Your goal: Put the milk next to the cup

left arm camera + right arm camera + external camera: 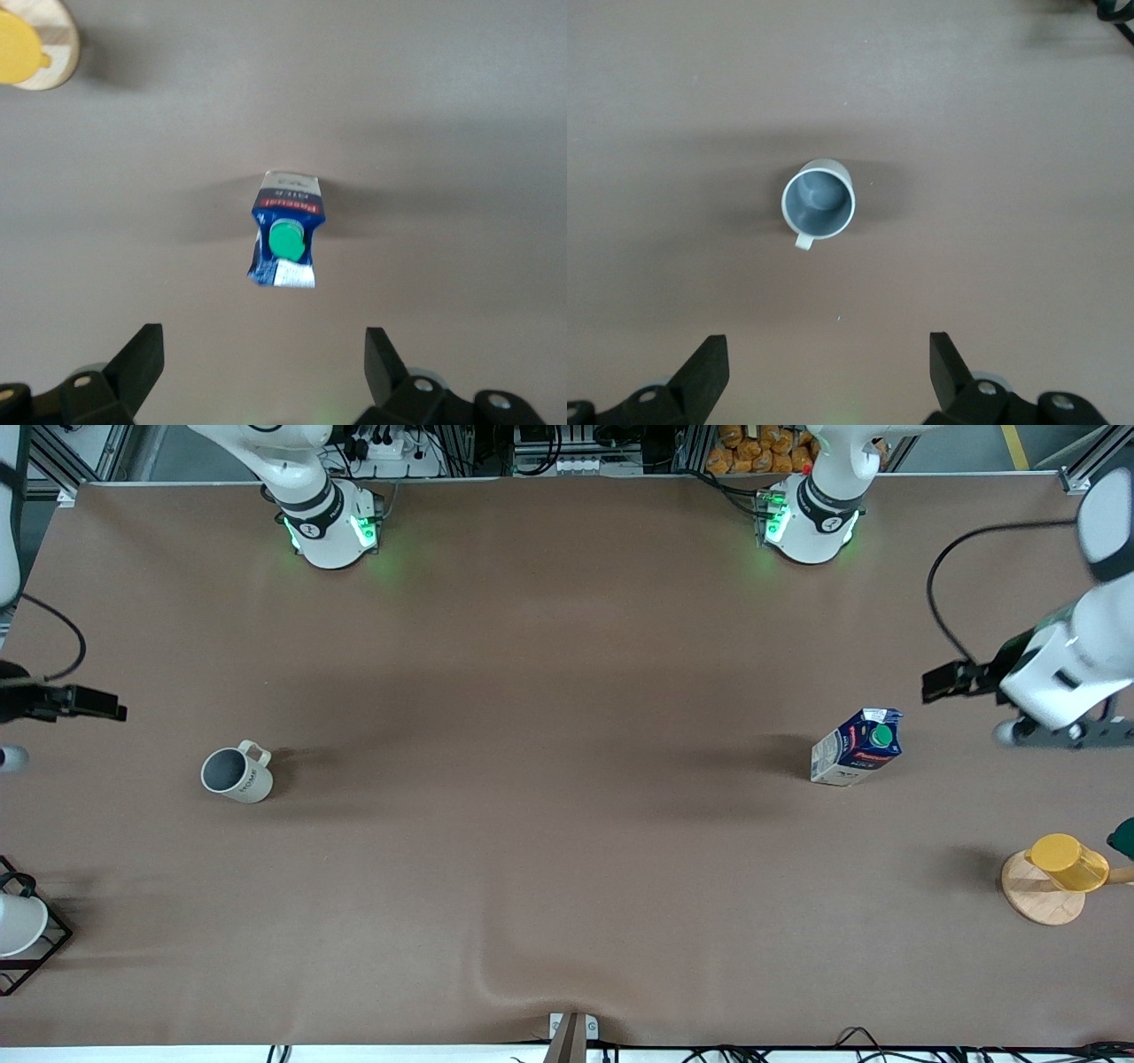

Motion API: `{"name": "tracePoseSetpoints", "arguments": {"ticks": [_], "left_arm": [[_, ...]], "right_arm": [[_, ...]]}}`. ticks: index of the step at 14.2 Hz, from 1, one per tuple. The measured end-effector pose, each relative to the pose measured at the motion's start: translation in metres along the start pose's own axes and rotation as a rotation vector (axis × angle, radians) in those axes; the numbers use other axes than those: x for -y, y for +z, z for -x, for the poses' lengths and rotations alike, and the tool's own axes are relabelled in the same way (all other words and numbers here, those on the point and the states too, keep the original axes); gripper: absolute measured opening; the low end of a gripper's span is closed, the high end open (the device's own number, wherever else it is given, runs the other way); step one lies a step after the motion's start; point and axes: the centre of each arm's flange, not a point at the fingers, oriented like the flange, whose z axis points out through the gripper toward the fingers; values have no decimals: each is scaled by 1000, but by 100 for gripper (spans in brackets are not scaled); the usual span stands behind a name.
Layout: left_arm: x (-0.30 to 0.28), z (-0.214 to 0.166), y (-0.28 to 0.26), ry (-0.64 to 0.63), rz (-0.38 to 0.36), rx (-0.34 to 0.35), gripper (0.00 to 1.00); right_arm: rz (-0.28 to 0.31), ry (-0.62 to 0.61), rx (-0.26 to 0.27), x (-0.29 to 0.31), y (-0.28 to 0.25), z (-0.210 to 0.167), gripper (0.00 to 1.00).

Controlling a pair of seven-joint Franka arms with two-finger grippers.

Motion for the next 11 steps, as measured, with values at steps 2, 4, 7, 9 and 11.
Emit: {"name": "tracePoseSetpoints", "arguments": {"ticks": [2, 4, 7, 9, 11], "left_arm": [[-1, -6, 26, 1, 1, 0, 100], [-2, -9, 45, 3, 2, 2, 100], [-6, -7, 63, 6, 0, 31, 100], [-6, -7, 78, 5, -1, 41, 100], [-7, -9, 94, 7, 0, 49, 100]], "right_arm": [[1, 2, -10, -4, 24, -9, 100], [-1, 5, -9, -7, 49, -13, 100], [-11, 12, 23, -18, 85, -16, 100], [-19, 12, 39, -30, 104, -21, 99], [-23, 5, 41, -41, 120, -25, 99]]}}
